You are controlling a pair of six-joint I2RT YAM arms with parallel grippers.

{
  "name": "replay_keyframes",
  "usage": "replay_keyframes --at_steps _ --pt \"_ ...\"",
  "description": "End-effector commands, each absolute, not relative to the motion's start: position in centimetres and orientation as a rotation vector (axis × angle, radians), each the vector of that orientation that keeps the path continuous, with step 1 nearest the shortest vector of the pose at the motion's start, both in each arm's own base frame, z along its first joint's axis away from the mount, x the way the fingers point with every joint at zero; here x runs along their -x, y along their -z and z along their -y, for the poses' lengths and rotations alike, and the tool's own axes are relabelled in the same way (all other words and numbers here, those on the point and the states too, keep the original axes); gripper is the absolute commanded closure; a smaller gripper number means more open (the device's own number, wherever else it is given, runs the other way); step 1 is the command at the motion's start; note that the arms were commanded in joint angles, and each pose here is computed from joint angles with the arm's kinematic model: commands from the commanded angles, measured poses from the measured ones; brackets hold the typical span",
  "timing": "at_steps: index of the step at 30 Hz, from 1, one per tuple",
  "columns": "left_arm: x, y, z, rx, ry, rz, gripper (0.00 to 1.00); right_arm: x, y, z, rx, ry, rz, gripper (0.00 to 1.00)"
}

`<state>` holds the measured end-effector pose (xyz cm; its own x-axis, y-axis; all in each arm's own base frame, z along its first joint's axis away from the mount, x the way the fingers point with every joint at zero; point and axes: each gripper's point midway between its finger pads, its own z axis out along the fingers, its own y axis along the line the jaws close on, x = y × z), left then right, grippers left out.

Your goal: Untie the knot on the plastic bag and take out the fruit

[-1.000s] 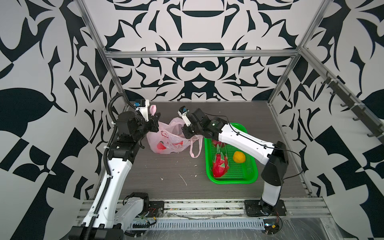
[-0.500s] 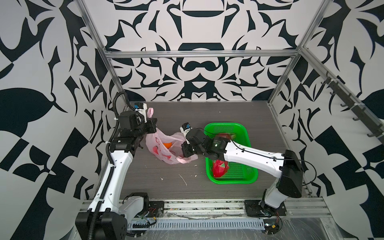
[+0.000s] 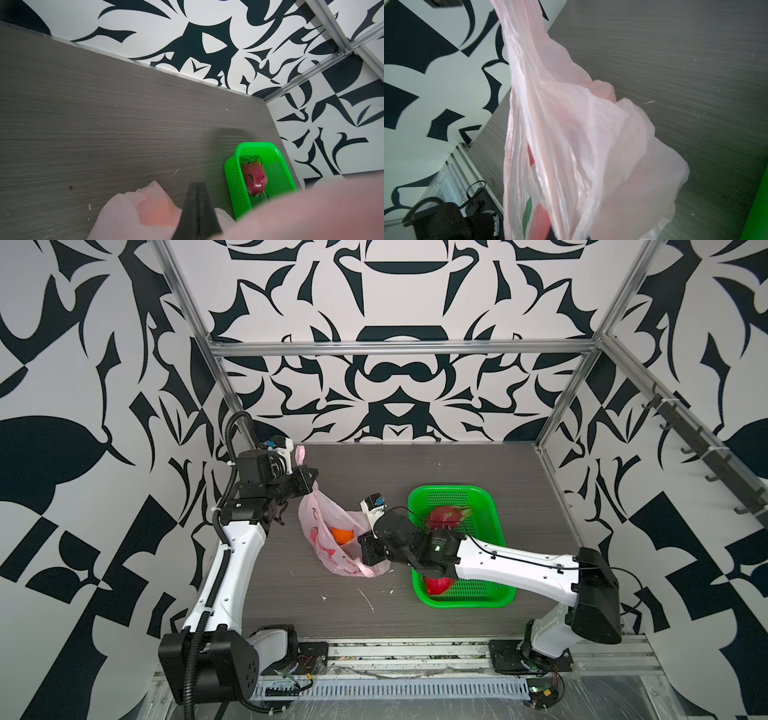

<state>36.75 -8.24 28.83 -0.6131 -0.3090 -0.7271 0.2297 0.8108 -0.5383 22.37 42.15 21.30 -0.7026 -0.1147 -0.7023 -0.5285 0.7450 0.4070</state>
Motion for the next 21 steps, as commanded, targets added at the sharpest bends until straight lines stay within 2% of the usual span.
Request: replay_keyframes --at_steps 1,7,13,15,21 --pt "-35.0 -27.2 8.9 0.089 0.848 -2.146 1.0 -22.4 -22.0 -41.7 0.443 -0.798 -2.256 0.95" --pt "-31.1 -23.7 9.2 0.136 0.892 -2.226 1.0 -22.7 -24.0 -39.2 0.481 -0.663 -2.225 0.68" --pt "-28.1 -22.8 9.1 0.176 0.896 -2.221 1.0 -21.4 -26.5 -38.8 0.636 -0.645 -2.206 0.5" --pt "-27.3 -22.8 9.2 0.176 0.898 -2.213 1.0 -20.7 -27.5 -39.2 0.708 -0.642 -2.181 0.5" --pt "-26.2 -22.3 9.3 0.169 0.901 -2.214 1.0 -17.8 -30.1 -41.8 0.937 -0.708 -2.095 0.73"
